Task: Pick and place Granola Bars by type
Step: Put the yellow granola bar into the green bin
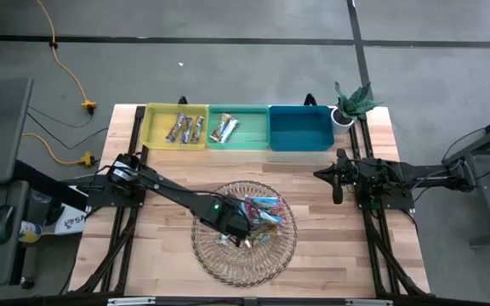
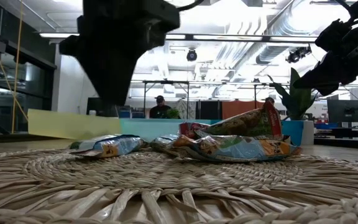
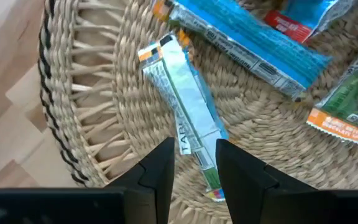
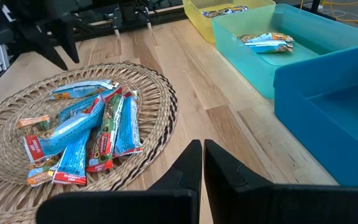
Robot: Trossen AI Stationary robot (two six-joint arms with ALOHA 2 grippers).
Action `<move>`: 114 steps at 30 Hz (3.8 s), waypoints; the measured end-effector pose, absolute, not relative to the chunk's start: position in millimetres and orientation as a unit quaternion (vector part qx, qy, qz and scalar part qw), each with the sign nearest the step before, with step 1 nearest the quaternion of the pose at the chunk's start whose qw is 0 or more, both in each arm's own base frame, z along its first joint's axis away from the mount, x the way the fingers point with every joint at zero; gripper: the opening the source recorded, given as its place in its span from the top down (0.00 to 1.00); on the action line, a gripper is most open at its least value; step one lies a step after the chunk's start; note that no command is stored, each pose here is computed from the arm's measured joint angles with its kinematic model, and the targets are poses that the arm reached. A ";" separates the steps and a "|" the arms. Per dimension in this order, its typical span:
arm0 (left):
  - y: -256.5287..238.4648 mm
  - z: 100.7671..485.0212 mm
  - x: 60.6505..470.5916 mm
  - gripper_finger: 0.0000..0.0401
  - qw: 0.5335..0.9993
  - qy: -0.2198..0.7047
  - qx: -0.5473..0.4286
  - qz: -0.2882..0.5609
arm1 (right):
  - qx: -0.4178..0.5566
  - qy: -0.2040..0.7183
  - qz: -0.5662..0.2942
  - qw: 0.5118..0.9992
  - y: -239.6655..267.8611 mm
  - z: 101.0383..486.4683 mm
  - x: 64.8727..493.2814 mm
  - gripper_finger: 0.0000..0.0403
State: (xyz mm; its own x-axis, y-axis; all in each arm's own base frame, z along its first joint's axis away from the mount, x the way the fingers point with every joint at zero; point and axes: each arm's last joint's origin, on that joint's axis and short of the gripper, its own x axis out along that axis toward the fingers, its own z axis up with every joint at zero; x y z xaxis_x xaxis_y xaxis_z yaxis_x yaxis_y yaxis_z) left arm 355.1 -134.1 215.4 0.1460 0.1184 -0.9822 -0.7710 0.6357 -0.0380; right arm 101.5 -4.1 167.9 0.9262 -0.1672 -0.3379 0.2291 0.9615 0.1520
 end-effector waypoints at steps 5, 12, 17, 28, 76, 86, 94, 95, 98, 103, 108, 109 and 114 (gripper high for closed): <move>-134.9 202.5 353.9 0.67 0.693 0.577 -0.304 0.307 | 0.095 0.163 -0.101 0.977 -4.1 168.0 101.5 1.00; -137.2 202.4 359.8 0.48 0.703 0.556 -0.332 0.295 | 0.095 0.163 -0.101 0.977 -4.1 167.9 101.5 1.00; -136.2 200.5 359.3 0.36 0.697 0.547 -0.338 0.318 | 0.095 0.163 -0.101 0.977 -4.1 167.9 101.5 1.00; -136.2 177.7 365.0 0.32 0.658 0.545 -0.368 0.367 | 0.095 0.163 -0.101 0.977 -4.1 167.9 101.6 1.00; -138.0 159.6 368.2 0.72 0.632 0.581 -0.388 0.334 | 0.092 0.183 -0.107 0.973 -4.3 164.3 104.0 1.00; -138.1 160.0 367.2 0.73 0.638 0.589 -0.375 0.325 | 0.092 0.182 -0.107 0.973 -4.3 164.4 104.0 1.00; -135.6 176.7 364.2 0.73 0.654 0.576 -0.360 0.332 | 0.092 0.181 -0.107 0.973 -4.3 164.8 103.8 1.00; -135.4 178.5 363.8 0.73 0.655 0.575 -0.361 0.331 | 0.092 0.181 -0.107 0.973 -4.3 164.9 103.9 1.00; -134.0 182.3 361.6 0.73 0.659 0.573 -0.354 0.335 | 0.092 0.181 -0.107 0.973 -4.3 165.0 104.2 1.00; -131.1 197.5 357.6 0.73 0.677 0.559 -0.341 0.336 | 0.092 0.182 -0.107 0.973 -4.3 164.8 104.5 1.00; -126.3 222.0 351.7 0.73 0.718 0.526 -0.320 0.324 | 0.091 0.187 -0.108 0.972 -4.3 164.0 105.4 1.00; -125.2 227.1 350.5 0.73 0.728 0.518 -0.314 0.321 | 0.091 0.189 -0.108 0.972 -4.3 163.6 105.1 1.00; -118.6 256.2 343.3 0.73 0.776 0.468 -0.291 0.306 | 0.090 0.192 -0.108 0.971 -4.3 163.1 105.1 1.00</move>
State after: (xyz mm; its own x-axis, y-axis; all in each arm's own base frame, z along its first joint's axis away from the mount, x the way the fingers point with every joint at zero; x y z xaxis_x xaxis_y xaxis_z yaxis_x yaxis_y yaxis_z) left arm 343.3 -118.6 256.2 0.3747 0.2026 -0.9047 -0.7477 0.6430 -0.1657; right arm 105.1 -4.3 163.1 0.9031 -0.1759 -0.3918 0.2452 0.9601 0.1341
